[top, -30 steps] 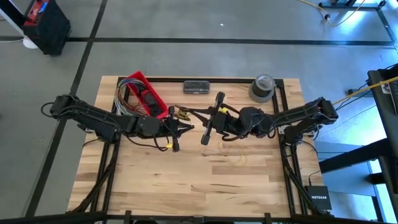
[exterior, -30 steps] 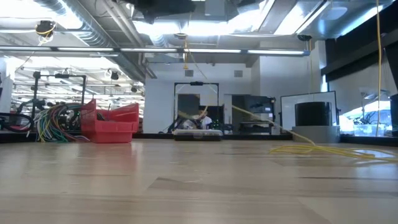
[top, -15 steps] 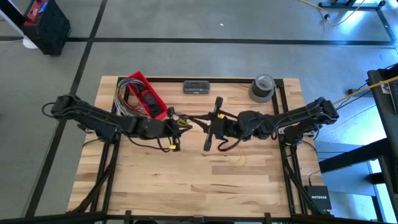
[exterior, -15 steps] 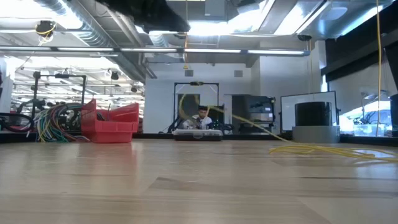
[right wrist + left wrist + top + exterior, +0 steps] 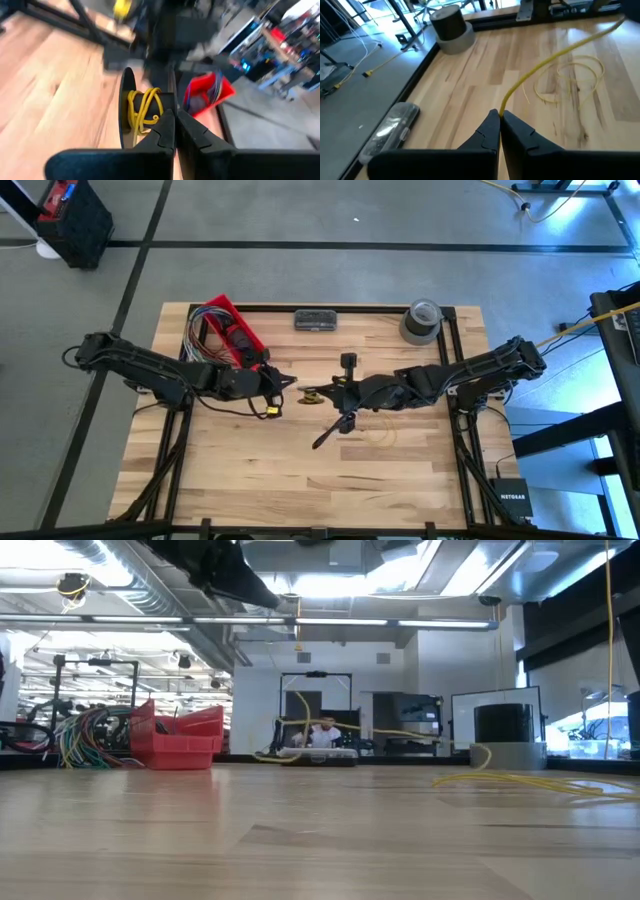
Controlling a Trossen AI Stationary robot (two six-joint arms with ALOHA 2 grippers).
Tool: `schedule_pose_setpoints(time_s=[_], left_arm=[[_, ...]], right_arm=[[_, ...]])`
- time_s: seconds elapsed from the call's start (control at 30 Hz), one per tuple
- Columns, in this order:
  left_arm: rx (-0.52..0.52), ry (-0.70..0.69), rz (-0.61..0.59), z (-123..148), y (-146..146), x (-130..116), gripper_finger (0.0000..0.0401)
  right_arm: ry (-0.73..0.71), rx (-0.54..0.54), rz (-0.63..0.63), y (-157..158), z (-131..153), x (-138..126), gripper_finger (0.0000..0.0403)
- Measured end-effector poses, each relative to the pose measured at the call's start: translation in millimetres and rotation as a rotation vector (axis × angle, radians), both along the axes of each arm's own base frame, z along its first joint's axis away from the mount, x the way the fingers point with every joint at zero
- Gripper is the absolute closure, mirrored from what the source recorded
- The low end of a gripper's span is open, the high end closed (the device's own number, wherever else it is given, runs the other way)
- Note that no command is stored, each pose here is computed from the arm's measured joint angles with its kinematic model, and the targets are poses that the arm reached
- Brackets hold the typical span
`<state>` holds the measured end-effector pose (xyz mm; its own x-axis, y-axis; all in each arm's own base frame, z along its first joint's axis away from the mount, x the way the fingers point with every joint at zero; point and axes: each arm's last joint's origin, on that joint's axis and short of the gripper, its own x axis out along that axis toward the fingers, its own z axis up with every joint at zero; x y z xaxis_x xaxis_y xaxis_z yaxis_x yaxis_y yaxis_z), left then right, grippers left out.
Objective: Coil cords
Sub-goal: Coil the yellow wire on the spool
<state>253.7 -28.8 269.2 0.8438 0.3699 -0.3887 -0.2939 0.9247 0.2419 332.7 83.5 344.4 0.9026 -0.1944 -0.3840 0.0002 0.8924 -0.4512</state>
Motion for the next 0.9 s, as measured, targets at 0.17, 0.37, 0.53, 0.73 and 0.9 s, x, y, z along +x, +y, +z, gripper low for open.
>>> schedule_pose_setpoints(time_s=[0.17,0.37,0.53,0.73,0.9], left_arm=[[-0.022,0.017,0.002,5,-1,-11,0.0399],[-0.051,0.018,0.016,9,0,-19,0.0399],[-0.097,-0.028,-0.049,12,-8,-18,0.0397],[-0.14,-0.145,-0.241,23,-24,-11,0.0399],[-0.126,-0.187,-0.264,21,-29,0,0.0397]], right_arm=[[0.059,-0.04,-0.081,-3,-19,-3,0.0397],[0.097,-0.048,-0.097,-4,-34,-5,0.0397],[0.112,-0.108,-0.186,-8,-44,-7,0.0397],[0.08,-0.124,-0.294,-22,-52,-5,0.0397],[-0.056,-0.046,-0.273,-29,-56,2,0.0397]])
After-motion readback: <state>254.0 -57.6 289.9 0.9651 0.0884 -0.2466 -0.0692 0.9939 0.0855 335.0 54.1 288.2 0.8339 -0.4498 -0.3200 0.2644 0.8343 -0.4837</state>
